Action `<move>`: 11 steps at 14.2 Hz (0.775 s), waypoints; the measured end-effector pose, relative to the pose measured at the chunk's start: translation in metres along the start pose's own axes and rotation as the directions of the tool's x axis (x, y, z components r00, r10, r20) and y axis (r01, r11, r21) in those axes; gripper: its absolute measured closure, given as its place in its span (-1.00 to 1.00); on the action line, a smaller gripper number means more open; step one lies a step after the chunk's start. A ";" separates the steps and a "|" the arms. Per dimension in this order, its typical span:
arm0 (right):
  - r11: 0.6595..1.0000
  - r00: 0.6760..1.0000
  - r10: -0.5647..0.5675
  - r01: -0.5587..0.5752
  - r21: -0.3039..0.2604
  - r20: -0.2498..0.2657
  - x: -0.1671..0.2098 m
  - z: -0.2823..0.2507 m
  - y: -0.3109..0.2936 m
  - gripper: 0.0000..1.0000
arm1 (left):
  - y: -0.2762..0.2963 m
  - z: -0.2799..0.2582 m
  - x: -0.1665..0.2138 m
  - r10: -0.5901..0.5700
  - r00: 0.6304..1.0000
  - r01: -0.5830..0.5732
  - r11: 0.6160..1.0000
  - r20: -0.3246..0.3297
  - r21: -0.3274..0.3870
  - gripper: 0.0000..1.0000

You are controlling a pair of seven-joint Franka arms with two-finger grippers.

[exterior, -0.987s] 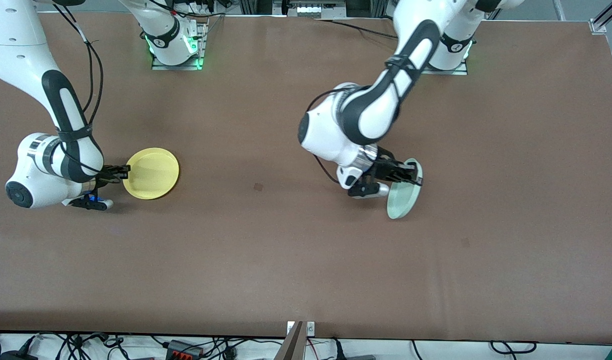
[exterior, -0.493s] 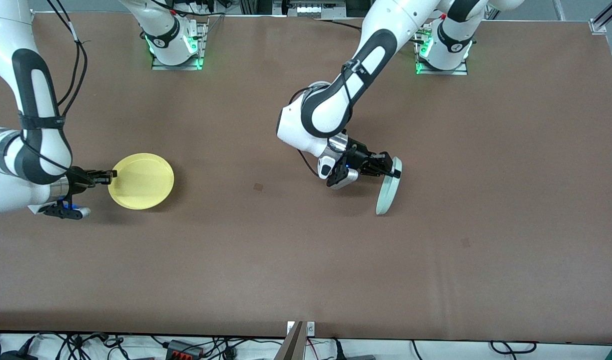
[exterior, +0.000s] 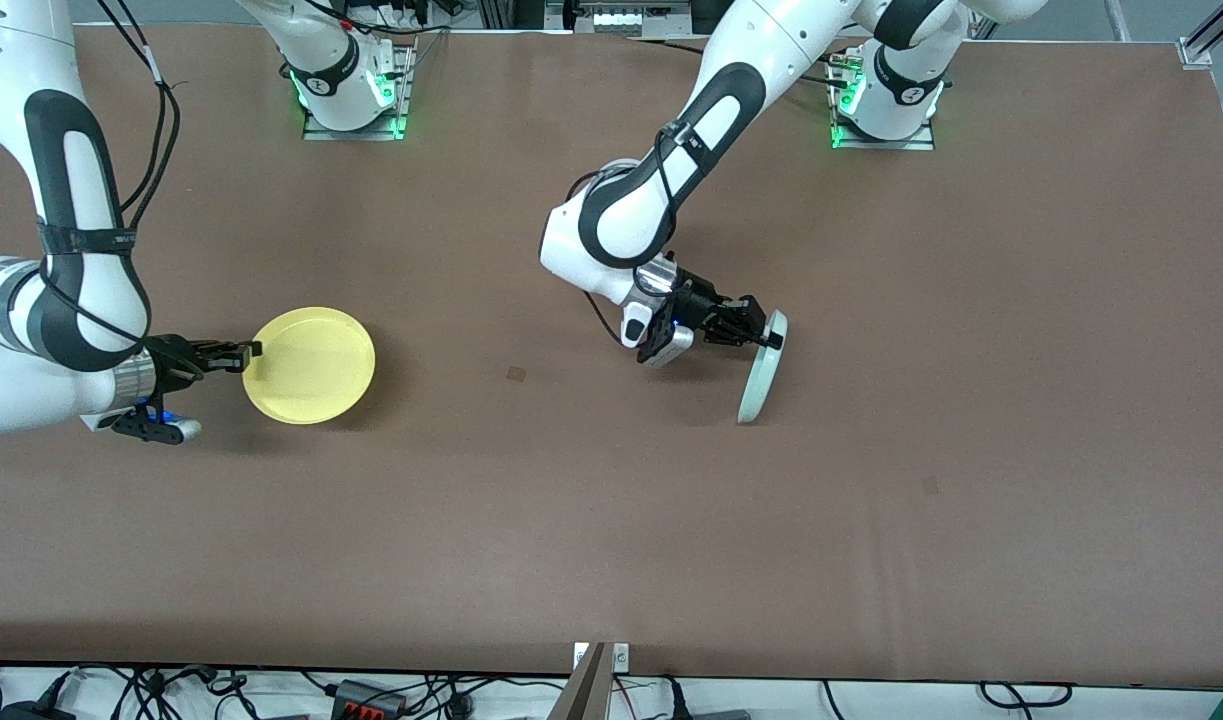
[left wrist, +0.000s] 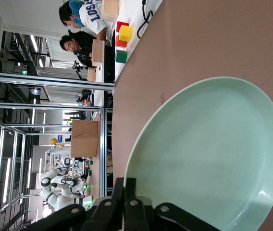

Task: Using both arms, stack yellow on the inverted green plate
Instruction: 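Lift the green plate with the left gripper and flip it upside down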

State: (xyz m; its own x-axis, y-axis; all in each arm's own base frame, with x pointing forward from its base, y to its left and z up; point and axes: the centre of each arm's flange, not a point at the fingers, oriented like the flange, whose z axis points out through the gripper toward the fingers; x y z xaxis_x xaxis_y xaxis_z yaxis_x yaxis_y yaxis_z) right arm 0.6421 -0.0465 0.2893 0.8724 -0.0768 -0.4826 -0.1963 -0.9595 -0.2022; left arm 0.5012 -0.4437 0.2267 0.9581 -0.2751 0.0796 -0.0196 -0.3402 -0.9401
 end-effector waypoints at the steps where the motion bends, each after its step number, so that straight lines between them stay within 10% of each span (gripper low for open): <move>1: 1.000 1.000 0.000 0.000 0.000 0.000 0.000 0.000 0.000 0.95 | 0.001 -0.002 -0.001 0.001 1.000 -0.001 1.000 -0.005 -0.003 0.94; 6: 1.000 1.000 0.010 -0.010 0.002 0.001 0.000 0.000 0.006 0.95 | 0.005 -0.008 -0.004 -0.011 1.000 0.011 1.000 -0.015 -0.003 0.89; 11: 1.000 1.000 0.013 -0.013 0.003 0.005 0.001 0.001 0.008 0.95 | 0.015 -0.019 -0.001 -0.017 0.999 0.014 0.994 -0.029 -0.111 -0.03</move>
State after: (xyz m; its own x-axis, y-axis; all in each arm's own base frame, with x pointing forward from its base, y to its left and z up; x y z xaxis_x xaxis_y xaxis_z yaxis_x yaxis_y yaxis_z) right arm 0.6409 -0.0541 0.2859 0.8678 -0.0876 -0.4891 -0.2086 -0.9576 -0.1987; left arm 0.4949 -0.4652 0.2190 0.9497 -0.2951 0.1049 -0.0382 -0.4416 -0.8964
